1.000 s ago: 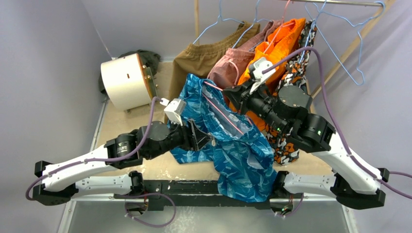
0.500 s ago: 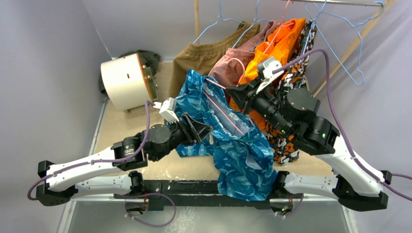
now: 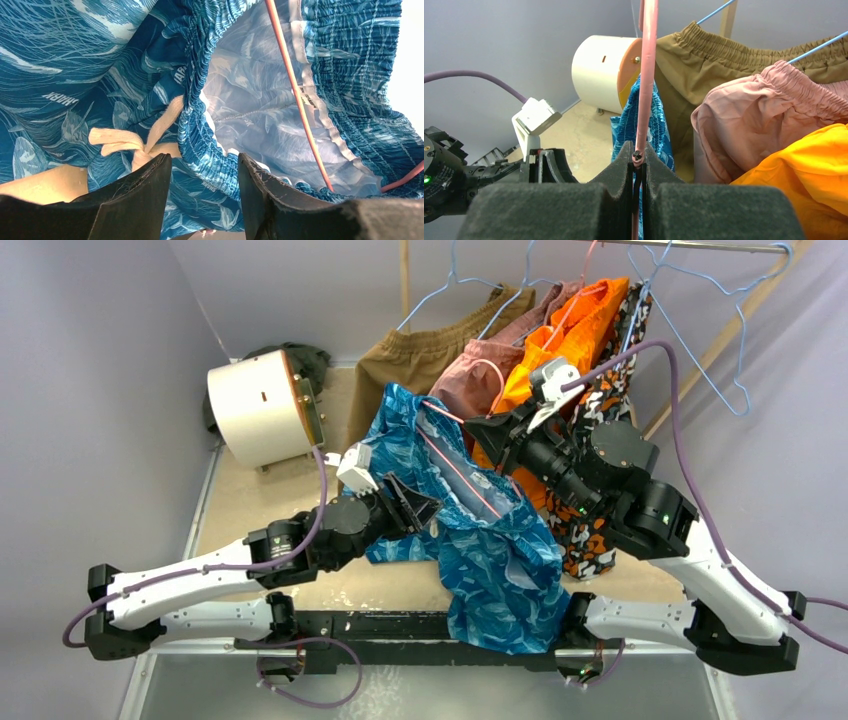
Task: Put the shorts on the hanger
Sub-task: Hang the shorts on the hanger.
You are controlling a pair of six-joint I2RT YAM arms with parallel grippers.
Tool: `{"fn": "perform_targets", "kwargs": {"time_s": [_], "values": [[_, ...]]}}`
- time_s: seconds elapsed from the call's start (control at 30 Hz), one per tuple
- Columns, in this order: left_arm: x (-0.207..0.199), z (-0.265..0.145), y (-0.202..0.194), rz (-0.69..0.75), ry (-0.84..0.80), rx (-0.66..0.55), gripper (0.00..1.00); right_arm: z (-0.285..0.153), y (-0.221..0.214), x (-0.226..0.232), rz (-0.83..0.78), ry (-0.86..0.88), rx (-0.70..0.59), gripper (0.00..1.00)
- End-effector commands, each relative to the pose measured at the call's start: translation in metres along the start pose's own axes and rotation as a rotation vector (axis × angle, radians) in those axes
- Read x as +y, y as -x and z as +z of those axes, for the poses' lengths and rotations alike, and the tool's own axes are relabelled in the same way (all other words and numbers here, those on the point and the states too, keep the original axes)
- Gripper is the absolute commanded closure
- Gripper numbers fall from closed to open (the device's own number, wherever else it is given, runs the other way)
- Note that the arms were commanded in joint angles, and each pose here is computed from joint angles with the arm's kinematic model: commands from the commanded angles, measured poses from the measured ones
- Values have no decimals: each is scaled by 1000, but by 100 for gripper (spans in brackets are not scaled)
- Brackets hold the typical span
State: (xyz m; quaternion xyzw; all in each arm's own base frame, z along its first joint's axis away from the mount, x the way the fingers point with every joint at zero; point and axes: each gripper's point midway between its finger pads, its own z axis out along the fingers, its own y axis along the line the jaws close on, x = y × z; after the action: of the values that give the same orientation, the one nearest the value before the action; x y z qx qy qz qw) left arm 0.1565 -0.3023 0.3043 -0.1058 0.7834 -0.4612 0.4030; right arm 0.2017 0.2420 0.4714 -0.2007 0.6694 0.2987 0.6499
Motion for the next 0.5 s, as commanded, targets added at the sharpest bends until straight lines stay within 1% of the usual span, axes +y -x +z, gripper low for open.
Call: {"fn": "perform_targets", "kwargs": {"time_s": [0.0, 0.1, 0.23, 0.33, 0.37, 0.43, 0.47], "values": [[-5, 3, 7, -30, -10, -40, 52, -1, 38, 5, 60, 17, -136, 100], [-11, 12, 1, -37, -40, -31, 59, 0, 37, 8, 65, 28, -138, 100], [-21, 20, -1, -16, -47, -25, 63, 2, 36, 9, 66, 31, -133, 100], [-22, 20, -1, -16, -49, -29, 63, 0, 37, 9, 70, 35, -134, 100], [-20, 21, -1, -15, -43, -32, 65, -1, 38, 9, 72, 36, -136, 100], [-20, 19, 1, -21, -50, -41, 83, -1, 37, 10, 73, 39, -134, 100], [-22, 19, 4, -28, -56, -50, 95, 0, 36, 10, 72, 38, -132, 100]]}}
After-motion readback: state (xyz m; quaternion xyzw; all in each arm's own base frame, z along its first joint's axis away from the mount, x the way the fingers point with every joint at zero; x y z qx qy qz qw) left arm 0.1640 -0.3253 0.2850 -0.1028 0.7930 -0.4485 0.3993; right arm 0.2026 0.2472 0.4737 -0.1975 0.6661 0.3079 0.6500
